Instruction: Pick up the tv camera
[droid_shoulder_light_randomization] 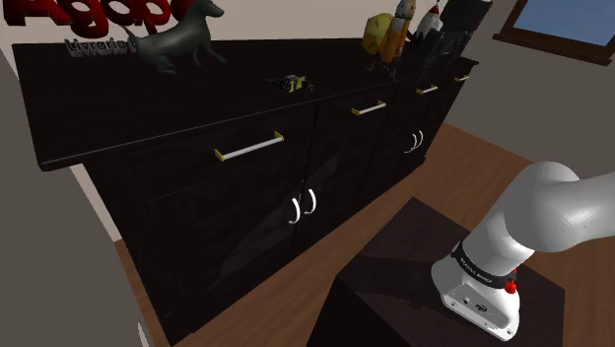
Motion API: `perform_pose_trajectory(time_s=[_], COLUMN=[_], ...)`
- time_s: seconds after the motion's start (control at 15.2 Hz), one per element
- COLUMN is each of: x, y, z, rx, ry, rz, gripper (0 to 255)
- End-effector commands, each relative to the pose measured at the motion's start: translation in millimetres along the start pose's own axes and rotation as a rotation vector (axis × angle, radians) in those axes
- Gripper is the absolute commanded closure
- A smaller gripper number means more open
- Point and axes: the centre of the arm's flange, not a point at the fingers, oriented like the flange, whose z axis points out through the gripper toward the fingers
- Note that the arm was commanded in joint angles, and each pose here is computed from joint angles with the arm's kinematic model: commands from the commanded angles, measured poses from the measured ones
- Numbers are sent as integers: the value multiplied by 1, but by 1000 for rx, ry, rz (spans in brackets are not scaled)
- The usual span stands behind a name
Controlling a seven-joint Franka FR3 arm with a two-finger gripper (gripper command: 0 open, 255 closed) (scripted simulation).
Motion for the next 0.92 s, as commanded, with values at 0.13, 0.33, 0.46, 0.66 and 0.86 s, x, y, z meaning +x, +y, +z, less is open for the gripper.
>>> perform_pose_trajectory(time_s=[0.13, 0.33, 0.46, 0.66, 0.86], x=[26, 64, 90, 129, 167], y=[-12, -29, -41, -57, -73], z=[6, 17, 24, 36, 49], rx=[-5, -12, -17, -25, -32], ry=[-17, -43, -60, -86, -112], rz=[7, 18, 26, 37, 48], gripper=[0, 0, 0, 0, 0])
